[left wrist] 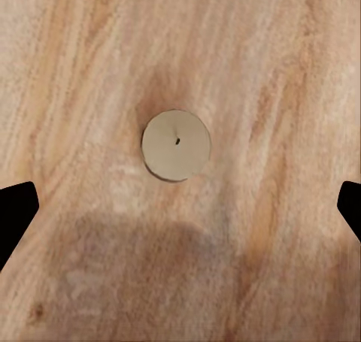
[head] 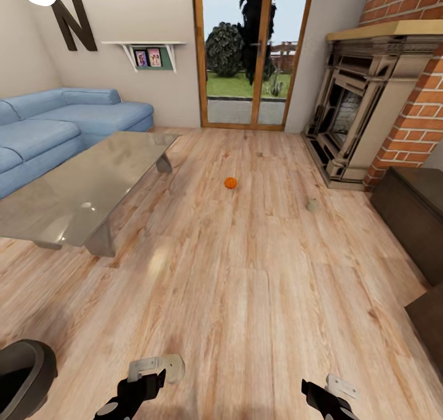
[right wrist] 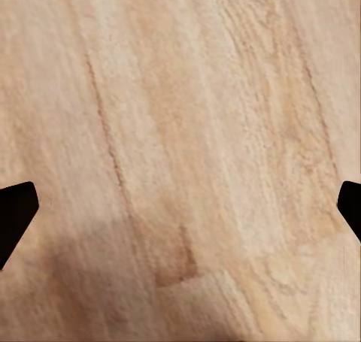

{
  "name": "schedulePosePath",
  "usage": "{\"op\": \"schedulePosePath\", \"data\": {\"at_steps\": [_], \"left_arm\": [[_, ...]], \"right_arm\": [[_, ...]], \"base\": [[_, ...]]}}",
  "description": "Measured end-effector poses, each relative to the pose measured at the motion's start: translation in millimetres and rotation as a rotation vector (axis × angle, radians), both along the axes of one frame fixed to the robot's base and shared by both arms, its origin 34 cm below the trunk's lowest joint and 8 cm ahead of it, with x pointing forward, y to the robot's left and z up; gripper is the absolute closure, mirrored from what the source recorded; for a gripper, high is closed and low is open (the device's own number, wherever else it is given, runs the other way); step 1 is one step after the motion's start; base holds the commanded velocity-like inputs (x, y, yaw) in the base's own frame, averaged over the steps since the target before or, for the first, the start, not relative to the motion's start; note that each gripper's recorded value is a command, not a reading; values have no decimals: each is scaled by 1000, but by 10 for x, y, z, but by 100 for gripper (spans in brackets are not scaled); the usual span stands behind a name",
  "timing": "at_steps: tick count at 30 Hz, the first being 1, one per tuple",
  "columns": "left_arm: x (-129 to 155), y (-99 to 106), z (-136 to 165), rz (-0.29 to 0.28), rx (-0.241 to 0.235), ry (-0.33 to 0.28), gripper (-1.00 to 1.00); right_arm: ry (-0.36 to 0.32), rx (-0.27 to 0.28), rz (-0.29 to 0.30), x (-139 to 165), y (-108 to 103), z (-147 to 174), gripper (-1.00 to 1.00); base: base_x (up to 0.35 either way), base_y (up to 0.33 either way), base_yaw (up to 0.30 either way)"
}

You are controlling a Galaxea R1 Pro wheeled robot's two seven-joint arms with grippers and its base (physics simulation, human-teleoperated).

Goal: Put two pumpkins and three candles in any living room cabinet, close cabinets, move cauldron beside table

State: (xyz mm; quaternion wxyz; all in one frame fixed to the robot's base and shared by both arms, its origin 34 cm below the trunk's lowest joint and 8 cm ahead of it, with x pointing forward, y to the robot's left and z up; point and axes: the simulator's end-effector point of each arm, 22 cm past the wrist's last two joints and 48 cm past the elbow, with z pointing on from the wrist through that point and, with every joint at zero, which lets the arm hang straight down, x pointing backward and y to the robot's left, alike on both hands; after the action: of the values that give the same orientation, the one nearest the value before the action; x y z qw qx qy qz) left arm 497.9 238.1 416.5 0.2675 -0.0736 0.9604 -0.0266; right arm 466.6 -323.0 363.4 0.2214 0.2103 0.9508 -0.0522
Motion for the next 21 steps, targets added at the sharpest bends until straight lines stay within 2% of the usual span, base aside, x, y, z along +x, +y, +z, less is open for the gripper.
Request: {"op": "schedulePosePath", "data": {"at_steps": [21], "left_arm": [[-23, -4, -18, 2, 0, 6, -100]], "right_arm": [[4, 0, -1, -15, 2, -7, -100]], "base": [[127, 40, 0]]}}
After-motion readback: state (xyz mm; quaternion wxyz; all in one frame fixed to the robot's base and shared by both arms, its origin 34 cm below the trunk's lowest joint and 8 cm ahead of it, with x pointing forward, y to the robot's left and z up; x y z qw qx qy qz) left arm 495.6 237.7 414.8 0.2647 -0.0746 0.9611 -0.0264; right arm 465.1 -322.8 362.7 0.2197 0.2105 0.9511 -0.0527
